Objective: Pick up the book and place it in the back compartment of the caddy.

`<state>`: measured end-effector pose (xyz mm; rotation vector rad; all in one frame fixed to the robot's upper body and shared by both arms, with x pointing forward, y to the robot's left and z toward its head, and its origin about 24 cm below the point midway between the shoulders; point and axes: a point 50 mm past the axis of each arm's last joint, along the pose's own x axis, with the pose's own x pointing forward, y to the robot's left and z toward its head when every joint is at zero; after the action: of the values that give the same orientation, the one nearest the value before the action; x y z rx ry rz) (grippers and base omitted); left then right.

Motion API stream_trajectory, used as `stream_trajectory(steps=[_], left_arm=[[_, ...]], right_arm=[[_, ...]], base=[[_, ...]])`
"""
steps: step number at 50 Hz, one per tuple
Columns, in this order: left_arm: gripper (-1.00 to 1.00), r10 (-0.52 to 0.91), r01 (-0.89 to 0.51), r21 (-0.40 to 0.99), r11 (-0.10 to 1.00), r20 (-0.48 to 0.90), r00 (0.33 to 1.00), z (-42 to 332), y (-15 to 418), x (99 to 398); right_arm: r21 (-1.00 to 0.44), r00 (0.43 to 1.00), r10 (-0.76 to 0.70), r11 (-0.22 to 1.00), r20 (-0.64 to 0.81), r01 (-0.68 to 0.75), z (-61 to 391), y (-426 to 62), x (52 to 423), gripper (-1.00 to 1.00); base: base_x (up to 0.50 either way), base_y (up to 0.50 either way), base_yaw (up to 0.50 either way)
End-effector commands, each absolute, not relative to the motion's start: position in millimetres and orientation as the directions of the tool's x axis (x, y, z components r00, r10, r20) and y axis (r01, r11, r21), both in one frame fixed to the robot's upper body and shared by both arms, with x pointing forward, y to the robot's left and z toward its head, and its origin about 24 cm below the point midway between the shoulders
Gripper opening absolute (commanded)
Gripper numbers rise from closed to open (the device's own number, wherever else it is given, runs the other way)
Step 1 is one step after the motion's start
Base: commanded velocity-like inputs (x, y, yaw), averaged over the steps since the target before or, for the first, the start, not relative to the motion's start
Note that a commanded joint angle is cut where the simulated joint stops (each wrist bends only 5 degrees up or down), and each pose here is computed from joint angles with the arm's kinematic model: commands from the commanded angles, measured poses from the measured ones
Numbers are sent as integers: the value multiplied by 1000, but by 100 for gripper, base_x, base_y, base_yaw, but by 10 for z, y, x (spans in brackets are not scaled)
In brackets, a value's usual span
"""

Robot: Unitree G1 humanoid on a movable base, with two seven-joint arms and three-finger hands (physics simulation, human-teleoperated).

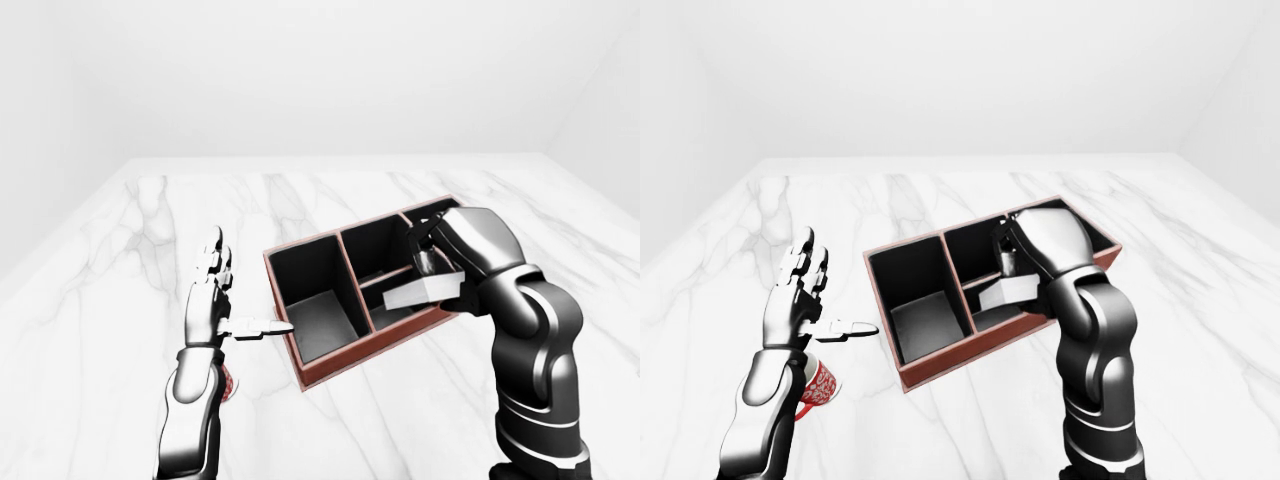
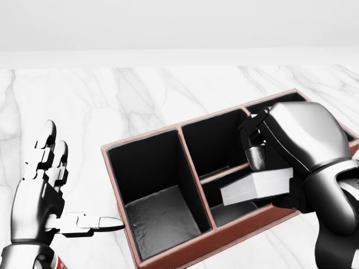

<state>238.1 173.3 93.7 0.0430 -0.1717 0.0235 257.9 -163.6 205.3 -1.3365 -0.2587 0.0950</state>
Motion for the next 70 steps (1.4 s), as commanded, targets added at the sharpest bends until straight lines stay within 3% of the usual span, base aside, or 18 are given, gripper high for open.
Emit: stream_trajectory(steps=[1,48,70], left_arm=[[100,19,-26,41,999,168,986,928,1728,2384],[100,18,-25,41,999,174,985,942,1727,2376],[100,17,-25,43,999,171,985,936,1723,2374]], right_arm=[[-973,968,225,225,112,60,2037,-1581,2668,-100],[-970,974,218,220,-55,-104,1788,-1520,3033,-100],[-966,980,192,242,-47,-94,1712,-1548,3164,-100]], base=[[0,0,0],[0,0,0],[0,0,0]])
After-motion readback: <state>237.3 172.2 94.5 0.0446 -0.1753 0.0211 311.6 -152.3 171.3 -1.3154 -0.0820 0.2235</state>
